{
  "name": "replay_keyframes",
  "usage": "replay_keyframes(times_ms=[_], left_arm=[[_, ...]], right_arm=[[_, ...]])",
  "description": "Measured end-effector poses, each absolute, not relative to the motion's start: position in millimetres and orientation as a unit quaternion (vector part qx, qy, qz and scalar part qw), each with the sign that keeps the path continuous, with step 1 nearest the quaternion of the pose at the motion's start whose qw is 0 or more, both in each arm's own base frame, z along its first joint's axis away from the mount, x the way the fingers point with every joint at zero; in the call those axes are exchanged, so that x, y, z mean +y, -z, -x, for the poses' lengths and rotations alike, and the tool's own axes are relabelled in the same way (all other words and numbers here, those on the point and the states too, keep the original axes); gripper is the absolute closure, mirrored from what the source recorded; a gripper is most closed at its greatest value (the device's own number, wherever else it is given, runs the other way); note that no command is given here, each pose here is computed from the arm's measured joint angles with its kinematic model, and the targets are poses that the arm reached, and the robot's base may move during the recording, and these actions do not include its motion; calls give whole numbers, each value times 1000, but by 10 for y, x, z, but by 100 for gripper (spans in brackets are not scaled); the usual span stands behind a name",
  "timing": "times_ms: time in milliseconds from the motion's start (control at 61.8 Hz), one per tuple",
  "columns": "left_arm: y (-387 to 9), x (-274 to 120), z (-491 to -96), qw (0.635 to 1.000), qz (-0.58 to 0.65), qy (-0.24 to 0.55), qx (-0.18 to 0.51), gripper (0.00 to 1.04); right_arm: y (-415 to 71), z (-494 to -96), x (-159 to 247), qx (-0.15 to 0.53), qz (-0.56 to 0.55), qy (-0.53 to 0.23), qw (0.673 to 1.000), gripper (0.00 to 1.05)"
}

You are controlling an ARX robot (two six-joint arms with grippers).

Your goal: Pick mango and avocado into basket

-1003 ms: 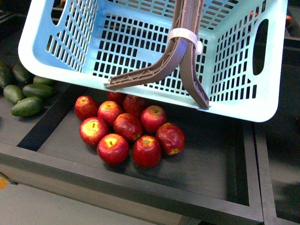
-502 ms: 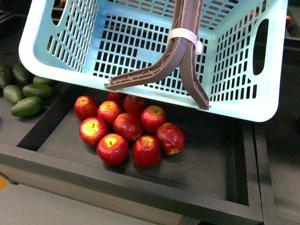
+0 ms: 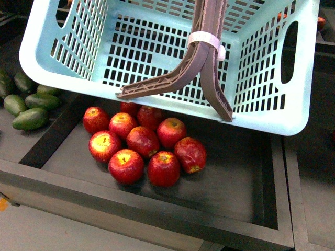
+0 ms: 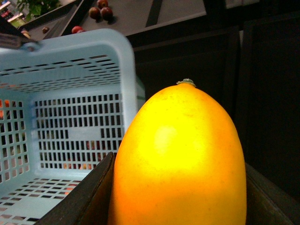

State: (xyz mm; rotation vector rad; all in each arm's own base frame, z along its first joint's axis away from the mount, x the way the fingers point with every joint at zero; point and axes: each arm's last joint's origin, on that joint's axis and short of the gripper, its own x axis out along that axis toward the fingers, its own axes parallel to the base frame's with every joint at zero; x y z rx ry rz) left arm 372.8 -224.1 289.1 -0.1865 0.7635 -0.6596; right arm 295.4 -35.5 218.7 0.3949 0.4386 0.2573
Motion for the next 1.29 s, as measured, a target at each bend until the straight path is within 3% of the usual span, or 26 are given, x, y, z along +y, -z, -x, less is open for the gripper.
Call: replay_keyframes(times_ms=[712, 1295], left_arm=[[-2891, -2241, -3728, 871, 90, 316, 365, 100], [-2891, -2241, -3728, 871, 89, 315, 365, 100]], right_arm=[[-2237, -2765, 860, 249, -116, -203, 940, 44], [-1835, -2929, 1249, 289, -80, -184, 936, 44]])
